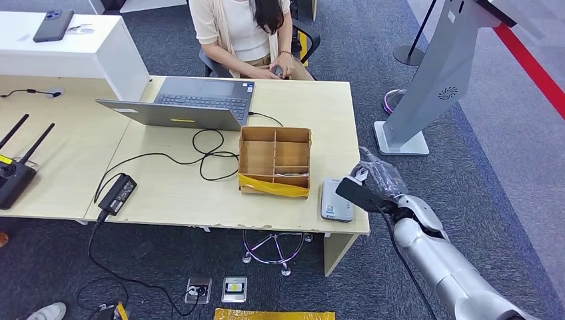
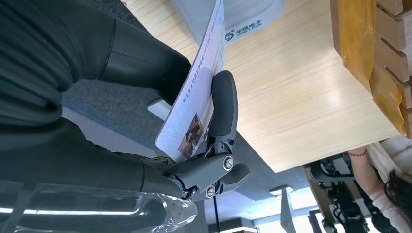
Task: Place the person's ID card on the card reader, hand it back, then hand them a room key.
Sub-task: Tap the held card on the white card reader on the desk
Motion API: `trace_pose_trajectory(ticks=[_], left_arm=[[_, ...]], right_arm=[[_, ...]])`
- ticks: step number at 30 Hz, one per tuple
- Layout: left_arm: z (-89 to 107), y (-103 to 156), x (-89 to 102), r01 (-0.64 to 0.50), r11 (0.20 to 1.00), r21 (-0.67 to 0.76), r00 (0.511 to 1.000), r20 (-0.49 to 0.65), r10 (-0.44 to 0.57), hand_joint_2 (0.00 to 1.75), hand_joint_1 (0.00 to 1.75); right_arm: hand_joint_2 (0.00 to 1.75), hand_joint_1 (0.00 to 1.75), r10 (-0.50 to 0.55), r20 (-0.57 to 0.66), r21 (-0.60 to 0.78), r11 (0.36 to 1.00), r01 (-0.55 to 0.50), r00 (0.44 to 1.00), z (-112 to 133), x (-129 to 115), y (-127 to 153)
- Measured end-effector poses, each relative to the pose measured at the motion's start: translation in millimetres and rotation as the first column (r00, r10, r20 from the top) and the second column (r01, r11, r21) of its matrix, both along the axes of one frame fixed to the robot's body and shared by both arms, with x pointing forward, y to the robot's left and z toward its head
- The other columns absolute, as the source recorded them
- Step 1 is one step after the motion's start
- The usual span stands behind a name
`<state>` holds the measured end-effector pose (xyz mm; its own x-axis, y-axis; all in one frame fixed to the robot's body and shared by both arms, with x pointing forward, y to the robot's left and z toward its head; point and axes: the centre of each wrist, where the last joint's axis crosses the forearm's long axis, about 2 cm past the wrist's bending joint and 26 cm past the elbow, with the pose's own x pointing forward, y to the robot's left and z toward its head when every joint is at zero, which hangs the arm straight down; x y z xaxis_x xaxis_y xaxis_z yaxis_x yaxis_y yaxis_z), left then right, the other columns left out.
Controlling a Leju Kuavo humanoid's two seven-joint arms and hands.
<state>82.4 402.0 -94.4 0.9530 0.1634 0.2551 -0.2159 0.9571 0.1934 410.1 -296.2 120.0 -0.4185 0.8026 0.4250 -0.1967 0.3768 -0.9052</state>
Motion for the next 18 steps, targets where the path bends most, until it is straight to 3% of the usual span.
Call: trace_pose_trajectory(ticks=[18], left_arm=[[-0.2, -1, -0.2, 0.012, 1.0, -0.002, 1.0, -0.003, -0.012, 0.0, 0.0]], right_arm=[[1.75, 1.75, -0.013, 0.021, -0.047, 0.999, 0.014, 1.0, -15, -12, -10]])
